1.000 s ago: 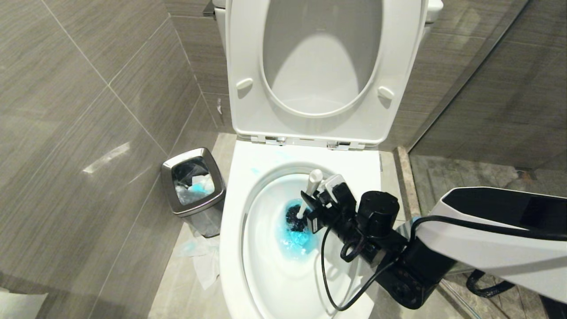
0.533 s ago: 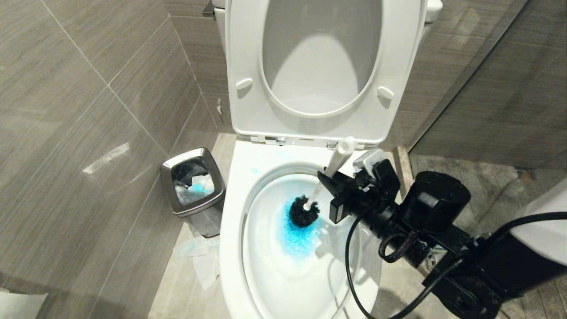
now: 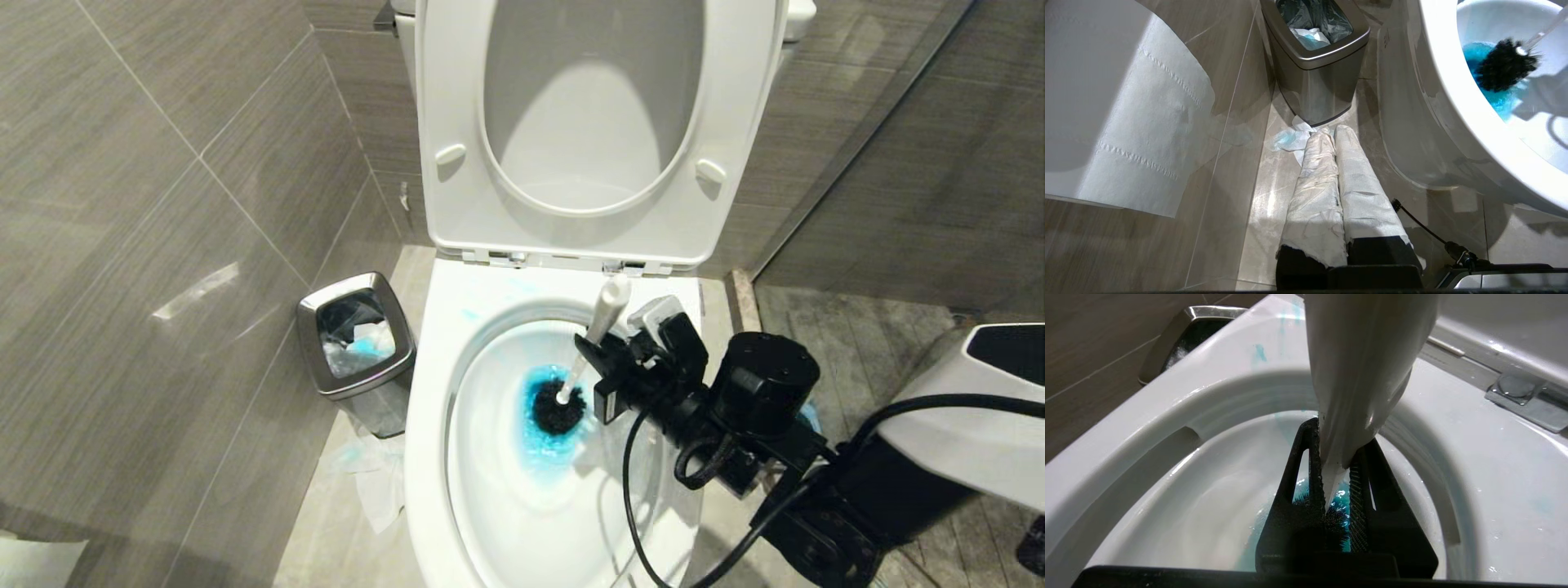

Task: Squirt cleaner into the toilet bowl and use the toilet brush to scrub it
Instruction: Scrub the toilet bowl

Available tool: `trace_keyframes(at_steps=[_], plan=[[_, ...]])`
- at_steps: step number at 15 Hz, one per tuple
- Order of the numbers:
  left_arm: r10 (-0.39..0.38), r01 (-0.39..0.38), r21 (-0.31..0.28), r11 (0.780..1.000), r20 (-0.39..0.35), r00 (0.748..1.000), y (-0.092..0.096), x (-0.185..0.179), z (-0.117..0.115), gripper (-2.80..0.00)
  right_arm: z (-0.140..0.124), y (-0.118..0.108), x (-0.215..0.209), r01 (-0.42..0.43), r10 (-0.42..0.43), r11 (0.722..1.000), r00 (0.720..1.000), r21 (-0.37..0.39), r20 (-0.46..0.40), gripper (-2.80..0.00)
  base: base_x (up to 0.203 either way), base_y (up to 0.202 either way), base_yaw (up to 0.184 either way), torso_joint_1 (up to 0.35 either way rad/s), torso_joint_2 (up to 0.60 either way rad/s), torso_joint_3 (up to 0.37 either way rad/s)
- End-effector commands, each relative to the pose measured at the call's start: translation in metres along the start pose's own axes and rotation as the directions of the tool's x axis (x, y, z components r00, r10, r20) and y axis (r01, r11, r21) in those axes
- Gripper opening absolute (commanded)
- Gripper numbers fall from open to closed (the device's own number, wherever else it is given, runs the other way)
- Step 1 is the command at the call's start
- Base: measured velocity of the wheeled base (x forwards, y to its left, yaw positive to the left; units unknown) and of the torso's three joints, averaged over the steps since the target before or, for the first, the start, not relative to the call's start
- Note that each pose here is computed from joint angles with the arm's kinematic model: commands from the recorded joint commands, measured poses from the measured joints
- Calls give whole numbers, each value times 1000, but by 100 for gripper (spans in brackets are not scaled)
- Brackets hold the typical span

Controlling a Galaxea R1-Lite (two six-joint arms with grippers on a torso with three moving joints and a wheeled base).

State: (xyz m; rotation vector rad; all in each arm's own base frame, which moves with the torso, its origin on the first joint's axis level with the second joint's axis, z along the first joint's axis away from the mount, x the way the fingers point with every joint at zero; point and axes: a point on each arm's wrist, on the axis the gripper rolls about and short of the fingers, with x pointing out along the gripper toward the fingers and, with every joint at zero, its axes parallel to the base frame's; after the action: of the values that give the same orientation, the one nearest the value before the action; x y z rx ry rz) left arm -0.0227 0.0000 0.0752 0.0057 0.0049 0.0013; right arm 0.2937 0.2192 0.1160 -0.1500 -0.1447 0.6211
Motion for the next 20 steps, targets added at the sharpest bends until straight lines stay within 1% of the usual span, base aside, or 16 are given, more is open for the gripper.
trace_keyframes(at_steps=[1, 4, 6, 7, 9, 13, 17, 20], plan=[[0, 0, 0, 1000, 0, 1000, 0, 0, 0, -280, -24, 5, 16, -3, 3, 1000, 1000, -1, -30, -280, 0, 0, 0, 0, 0, 0], [0, 0, 0, 1000, 0, 1000, 0, 0, 0, -280, -33, 6, 18, -6, 6, 1000, 999, 1, -51, -280, 0, 0, 0, 0, 0, 0], [0, 0, 0, 1000, 0, 1000, 0, 0, 0, -280, -31, 6, 17, -6, 6, 1000, 999, 1, -48, -280, 0, 0, 0, 0, 0, 0], [0, 0, 0, 1000, 0, 1000, 0, 0, 0, -280, -25, 5, 15, -5, 5, 1000, 999, 1, -34, -280, 0, 0, 0, 0, 0, 0], [0, 0, 0, 1000, 0, 1000, 0, 0, 0, -280, -6, 2, 9, 2, -2, 1000, 1000, 7, 7, -280, 0, 0, 0, 0, 0, 0], [0, 0, 0, 1000, 0, 1000, 0, 0, 0, -280, 46, -5, -19, 7, -10, 1000, 993, 22, 121, -280, 0, 0, 0, 0, 0, 0], [0, 0, 0, 1000, 0, 1000, 0, 0, 0, -280, 89, -5, -59, -22, 9, 998, 976, 58, 219, -280, 0, 0, 0, 0, 0, 0], [0, 0, 0, 1000, 0, 1000, 0, 0, 0, -280, 109, -8, -82, -64, 40, 995, 961, 78, 275, -280, 0, 0, 0, 0, 0, 0]])
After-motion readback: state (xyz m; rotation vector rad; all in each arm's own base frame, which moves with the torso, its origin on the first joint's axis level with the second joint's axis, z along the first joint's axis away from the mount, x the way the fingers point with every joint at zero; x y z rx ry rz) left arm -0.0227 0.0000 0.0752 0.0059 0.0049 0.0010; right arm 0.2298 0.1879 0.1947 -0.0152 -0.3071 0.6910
